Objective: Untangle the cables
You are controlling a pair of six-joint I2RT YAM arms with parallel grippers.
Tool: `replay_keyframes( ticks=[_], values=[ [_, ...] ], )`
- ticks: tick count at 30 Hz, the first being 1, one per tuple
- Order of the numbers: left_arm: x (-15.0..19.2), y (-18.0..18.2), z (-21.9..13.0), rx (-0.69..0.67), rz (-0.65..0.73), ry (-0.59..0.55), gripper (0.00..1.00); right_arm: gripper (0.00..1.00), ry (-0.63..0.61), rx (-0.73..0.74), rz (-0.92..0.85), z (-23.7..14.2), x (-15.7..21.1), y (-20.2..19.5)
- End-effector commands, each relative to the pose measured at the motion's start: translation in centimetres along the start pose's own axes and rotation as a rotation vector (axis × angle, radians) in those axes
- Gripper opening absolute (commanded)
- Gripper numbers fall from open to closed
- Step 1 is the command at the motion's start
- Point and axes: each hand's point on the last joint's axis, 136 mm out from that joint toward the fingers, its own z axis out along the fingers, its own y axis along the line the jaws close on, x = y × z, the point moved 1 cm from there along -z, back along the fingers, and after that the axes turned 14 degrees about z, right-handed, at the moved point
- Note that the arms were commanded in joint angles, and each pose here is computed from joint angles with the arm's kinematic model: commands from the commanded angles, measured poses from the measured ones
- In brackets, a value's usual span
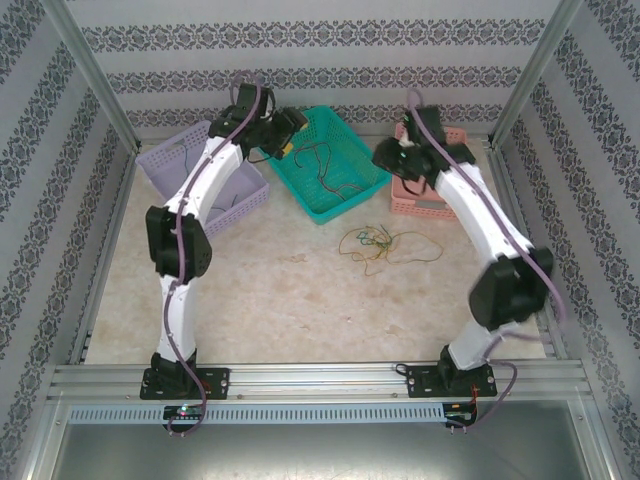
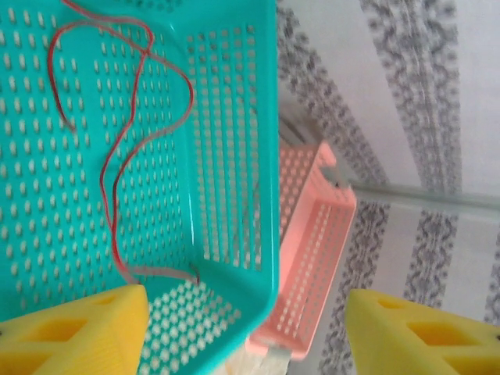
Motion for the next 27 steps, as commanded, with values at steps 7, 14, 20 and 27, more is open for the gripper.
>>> replay_keyframes(
  ticks=[7,14,20,27],
  values=[
    [17.7,-0.5,-1.8,0.021,0.207,0.271,0.58,0.45,0.122,0.08,0.434,-0.5,7.9,-13.3],
    [23.4,0.5,0.9,-0.007,0.23,0.358,0.64,0.47,0.172,0.09,0.433,3.2,8.2,-13.6],
    [24.7,-0.7,3.8,-0.073,0.309,0.388,0.64,0.47,0.152,0.108,0.48,5.7,7.7,-13.7],
    [26.6,-0.5,6.0,-0.132,0.363,0.437,0.63,0.46,0.15,0.168,0.519,8.4,8.6,-14.7]
  ],
)
